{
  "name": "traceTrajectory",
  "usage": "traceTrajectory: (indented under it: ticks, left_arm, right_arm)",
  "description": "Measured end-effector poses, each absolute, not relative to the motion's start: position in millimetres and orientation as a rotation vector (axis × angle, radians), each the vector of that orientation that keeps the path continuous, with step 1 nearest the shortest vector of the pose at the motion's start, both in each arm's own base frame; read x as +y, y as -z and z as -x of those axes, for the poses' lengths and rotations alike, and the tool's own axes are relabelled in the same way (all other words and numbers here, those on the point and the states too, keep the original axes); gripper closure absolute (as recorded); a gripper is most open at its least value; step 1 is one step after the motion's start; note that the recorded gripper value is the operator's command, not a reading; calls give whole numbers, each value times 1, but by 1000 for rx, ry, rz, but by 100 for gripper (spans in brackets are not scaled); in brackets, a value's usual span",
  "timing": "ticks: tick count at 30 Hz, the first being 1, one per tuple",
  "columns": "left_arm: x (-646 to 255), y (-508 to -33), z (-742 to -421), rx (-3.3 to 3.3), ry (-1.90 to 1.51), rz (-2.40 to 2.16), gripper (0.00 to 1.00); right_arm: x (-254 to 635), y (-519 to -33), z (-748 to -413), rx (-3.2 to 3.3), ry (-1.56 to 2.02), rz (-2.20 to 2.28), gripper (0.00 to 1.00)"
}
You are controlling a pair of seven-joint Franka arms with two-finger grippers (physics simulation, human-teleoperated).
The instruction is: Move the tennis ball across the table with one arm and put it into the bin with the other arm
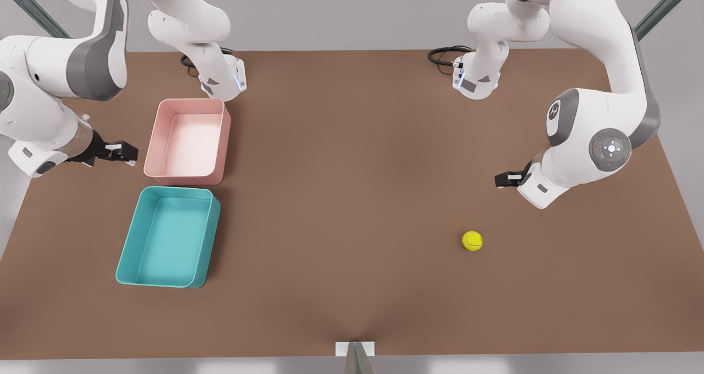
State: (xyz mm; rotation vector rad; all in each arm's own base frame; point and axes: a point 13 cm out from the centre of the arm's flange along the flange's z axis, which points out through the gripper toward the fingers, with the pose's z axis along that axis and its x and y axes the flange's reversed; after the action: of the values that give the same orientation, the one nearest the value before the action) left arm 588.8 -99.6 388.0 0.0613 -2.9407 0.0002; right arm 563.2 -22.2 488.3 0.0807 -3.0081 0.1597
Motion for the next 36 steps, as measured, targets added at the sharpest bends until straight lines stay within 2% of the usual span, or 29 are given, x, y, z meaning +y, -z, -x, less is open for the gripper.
traceTrajectory:
  ticks: [1, 2, 4, 10, 18, 20, 24, 28, 36]
  left_arm:
    - [-100, -388, -589, -2940, 0, -66, 0]
    - [-100, -388, -588, -2939, 1, -71, 29]
    - [-100, -374, -595, -2920, 7, -70, 78]
    - [-79, -229, -634, -2868, -11, 97, 79]
    - [-43, -123, -678, -2929, -2, 760, 79]
    - [-30, -102, -681, -2878, 7, 978, 79]
    - [-20, -81, -682, -2709, 45, 1391, 79]
    - [-23, -83, -687, -2529, 65, 1713, 79]
    - [-26, -65, -670, -2191, 73, 2041, 79]
  right_arm:
    - [-22, -488, -563, -3009, -159, -75, 0]
    - [-22, -488, -563, -3009, -160, -68, 0]
    - [-24, -486, -561, -3006, -163, -54, 0]
    - [-20, -442, -570, -2950, -158, -45, 0]
    - [-31, -414, -578, -2934, -76, 39, 0]
    - [-29, -413, -580, -2939, -63, 43, 0]
    - [-25, -410, -583, -2945, -53, 45, 0]
    - [-25, -408, -585, -2946, -49, 51, 0]
    - [-27, -407, -586, -2949, -45, 60, 0]
